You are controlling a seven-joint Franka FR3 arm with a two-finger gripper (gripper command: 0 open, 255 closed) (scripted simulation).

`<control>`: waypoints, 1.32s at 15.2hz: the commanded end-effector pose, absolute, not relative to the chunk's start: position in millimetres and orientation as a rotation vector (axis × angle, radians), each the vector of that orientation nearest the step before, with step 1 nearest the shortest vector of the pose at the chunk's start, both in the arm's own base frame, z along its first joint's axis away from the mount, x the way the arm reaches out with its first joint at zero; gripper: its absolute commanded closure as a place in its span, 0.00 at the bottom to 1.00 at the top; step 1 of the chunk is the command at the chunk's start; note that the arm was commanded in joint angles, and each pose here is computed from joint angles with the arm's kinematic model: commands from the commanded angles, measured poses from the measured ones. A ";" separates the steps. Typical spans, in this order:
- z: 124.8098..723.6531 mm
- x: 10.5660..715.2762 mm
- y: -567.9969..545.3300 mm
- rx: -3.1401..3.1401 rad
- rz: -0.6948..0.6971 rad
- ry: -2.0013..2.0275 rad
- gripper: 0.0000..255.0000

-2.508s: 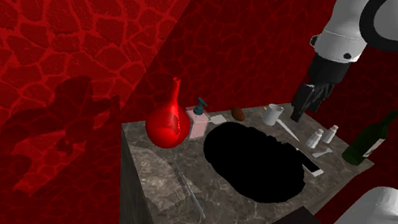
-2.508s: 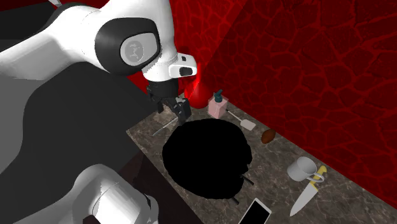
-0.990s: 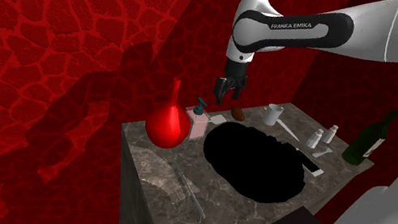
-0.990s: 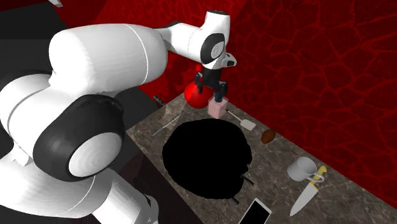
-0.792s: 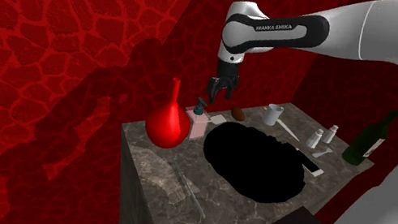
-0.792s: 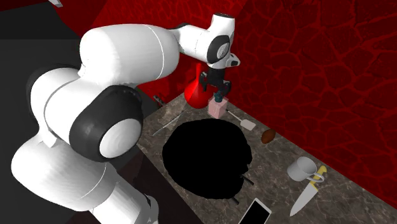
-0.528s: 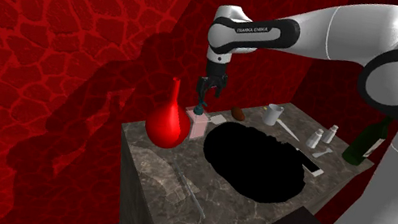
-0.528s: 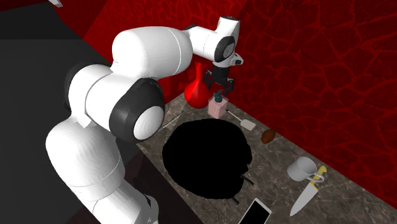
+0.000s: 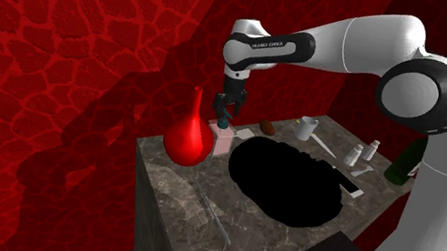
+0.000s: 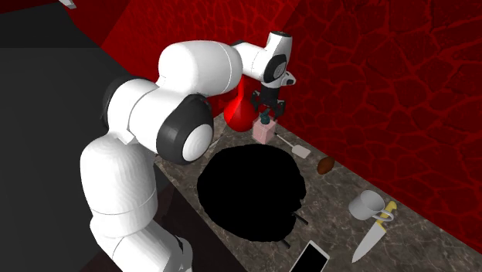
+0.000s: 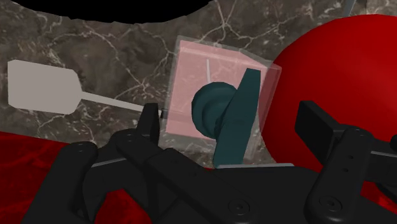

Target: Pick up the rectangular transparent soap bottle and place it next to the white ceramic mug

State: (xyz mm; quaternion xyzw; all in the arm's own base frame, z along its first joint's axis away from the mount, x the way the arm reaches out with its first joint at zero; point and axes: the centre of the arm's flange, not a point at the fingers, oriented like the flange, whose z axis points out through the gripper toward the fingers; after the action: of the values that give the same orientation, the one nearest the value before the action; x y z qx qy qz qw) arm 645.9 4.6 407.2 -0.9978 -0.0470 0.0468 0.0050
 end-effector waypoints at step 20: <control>399.1 643.8 4.3 -3.125 0.146 -0.147 1.00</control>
State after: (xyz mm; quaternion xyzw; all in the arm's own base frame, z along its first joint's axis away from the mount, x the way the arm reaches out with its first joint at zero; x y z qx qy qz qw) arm 643.9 4.6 396.5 -0.9978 -0.0469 0.0464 0.0049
